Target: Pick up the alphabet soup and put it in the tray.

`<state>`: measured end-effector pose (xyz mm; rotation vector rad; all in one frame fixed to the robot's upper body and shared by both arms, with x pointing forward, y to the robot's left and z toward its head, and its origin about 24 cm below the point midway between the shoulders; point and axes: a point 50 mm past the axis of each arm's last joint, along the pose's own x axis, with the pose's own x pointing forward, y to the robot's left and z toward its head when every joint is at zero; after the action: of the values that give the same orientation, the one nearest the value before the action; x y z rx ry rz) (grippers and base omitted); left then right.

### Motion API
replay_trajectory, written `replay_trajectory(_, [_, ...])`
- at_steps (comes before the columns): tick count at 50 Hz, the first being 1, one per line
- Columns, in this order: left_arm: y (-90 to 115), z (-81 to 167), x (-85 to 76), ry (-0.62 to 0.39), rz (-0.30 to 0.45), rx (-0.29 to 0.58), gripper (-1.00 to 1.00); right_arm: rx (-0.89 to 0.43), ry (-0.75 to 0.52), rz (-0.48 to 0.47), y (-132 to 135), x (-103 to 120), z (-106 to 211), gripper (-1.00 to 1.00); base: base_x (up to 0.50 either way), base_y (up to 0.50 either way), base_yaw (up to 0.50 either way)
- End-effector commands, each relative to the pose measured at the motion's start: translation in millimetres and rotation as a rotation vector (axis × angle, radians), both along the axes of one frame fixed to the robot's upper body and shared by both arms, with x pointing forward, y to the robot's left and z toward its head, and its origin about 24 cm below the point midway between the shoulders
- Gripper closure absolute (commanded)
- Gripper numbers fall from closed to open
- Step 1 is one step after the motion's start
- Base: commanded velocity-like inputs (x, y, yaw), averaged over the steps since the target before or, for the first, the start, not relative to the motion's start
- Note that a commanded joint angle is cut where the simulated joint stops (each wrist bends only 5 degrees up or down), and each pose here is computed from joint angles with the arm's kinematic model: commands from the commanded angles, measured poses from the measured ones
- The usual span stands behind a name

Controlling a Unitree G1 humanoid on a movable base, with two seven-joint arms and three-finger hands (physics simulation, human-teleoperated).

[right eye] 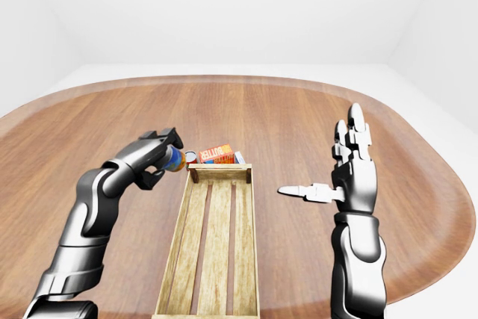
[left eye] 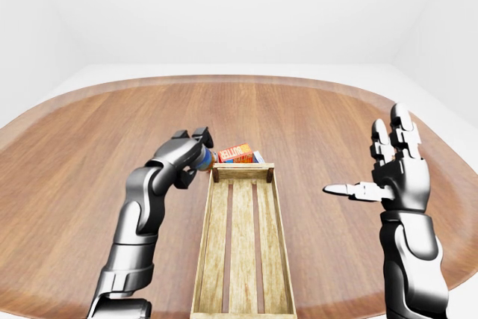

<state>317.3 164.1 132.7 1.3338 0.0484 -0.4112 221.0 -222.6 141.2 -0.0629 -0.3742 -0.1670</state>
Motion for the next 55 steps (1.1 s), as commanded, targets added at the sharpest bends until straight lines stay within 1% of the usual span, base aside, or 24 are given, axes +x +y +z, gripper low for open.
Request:
replay_trajectory(1, [-43.5,-20.9,-17.4,0.008,-0.108,0.087,1.00,0.005,0.012,0.004,0.2,-0.3,-2.9,-1.00,0.00,0.00,0.00])
replay_trajectory(2, [-45.5,-24.5,-18.8,0.019,-0.118,0.094,1.00,0.007,0.012,0.006,0.2,-1.1,-3.1,-1.00,0.00,0.00,0.00])
replay_trajectory(4, [-48.4,-44.7,-22.2,0.092,-0.125,0.134,1.00,0.007,0.010,0.002,-1.3,-3.7,-2.7,-1.00,0.00,0.00,0.00])
replay_trajectory(6, [-50.7,-48.6,-21.9,0.108,-0.127,0.135,1.00,0.010,0.019,-0.004,-3.4,-2.7,-4.8,-1.00,0.00,0.00,0.00])
replay_trajectory(8, [-55.5,-46.6,-21.8,0.100,-0.138,0.119,1.00,0.013,0.034,-0.003,-3.2,-1.3,-8.2,-1.00,0.00,0.00,0.00])
replay_trajectory(9, [-57.4,-48.8,-21.5,0.109,-0.142,0.127,1.00,0.013,0.039,-0.003,-2.9,-1.1,-9.2,-1.00,0.00,0.00,0.00])
replay_trajectory(10, [-63.9,-51.3,-20.1,0.120,-0.154,0.137,1.00,0.013,0.036,-0.003,-2.6,-1.4,-8.6,-1.00,0.00,0.00,0.00])
replay_trajectory(13, [-70.0,-52.7,-21.2,0.123,-0.169,0.139,1.00,0.015,0.032,-0.003,-2.5,-1.8,-7.8,-1.00,0.00,0.00,0.00])
replay_trajectory(14, [-76.4,-53.5,-22.7,0.125,-0.185,0.130,1.00,0.014,0.032,-0.005,-2.4,-1.7,-7.9,-1.00,0.00,0.00,0.00])
replay_trajectory(21, [-88.3,-69.2,-24.5,0.190,-0.208,0.150,1.00,0.014,0.032,-0.006,-3.0,-3.6,-8.0,-1.00,0.00,0.00,0.00])
replay_trajectory(24, [-91.5,-75.3,-28.2,0.209,-0.217,0.164,1.00,0.016,0.035,-0.007,-3.0,-3.7,-8.8,-1.00,0.00,0.00,0.00])
replay_trajectory(27, [-96.0,-74.1,-28.7,0.207,-0.218,0.153,1.00,0.018,0.040,-0.006,-2.6,-3.6,-9.9,-1.00,0.00,0.00,0.00])
replay_trajectory(30, [-98.1,-76.3,-31.2,0.214,-0.228,0.150,1.00,0.014,0.037,-0.006,-2.7,-4.3,-9.1,-1.00,0.00,0.00,0.00])
replay_trajectory(36, [-102.8,-92.4,-33.4,0.280,-0.242,0.177,1.00,0.015,0.048,-0.004,-1.9,-3.0,-11.5,-1.00,0.00,0.00,0.00])
replay_trajectory(40, [-105.7,-93.3,-34.3,0.284,-0.248,0.175,1.00,0.017,0.045,-0.004,-2.2,-2.6,-10.9,-1.00,0.00,0.00,0.00])
replay_trajectory(44, [-105.8,-99.6,-33.3,0.312,-0.251,0.191,1.00,0.016,0.040,-0.008,-2.8,-2.5,-9.9,-1.00,0.00,0.00,0.00])
replay_trajectory(47, [-105.3,-106.2,-35.4,0.330,-0.257,0.191,1.00,0.017,0.039,-0.007,-2.4,-2.8,-9.7,-1.00,0.00,0.00,0.00])
replay_trajectory(49, [-102.8,-118.2,-32.7,0.334,-0.248,0.218,1.00,0.016,0.044,-0.007,-2.4,-2.8,-10.7,-1.00,0.00,0.00,0.00])
replay_trajectory(51, [-103.1,-121.3,-33.1,0.339,-0.248,0.218,1.00,0.018,0.056,-0.005,-2.6,-1.9,-13.3,-1.00,0.00,0.00,0.00])
replay_trajectory(52, [-103.9,-121.6,-32.5,0.363,-0.225,0.203,1.00,0.021,0.059,-0.006,-2.9,-1.3,-14.3,-1.00,0.00,0.00,0.00])
replay_trajectory(55, [-103.5,-120.5,-30.8,0.356,-0.237,0.208,1.00,0.019,0.051,-0.006,-2.6,-2.4,-12.2,-1.00,0.00,0.00,0.00])
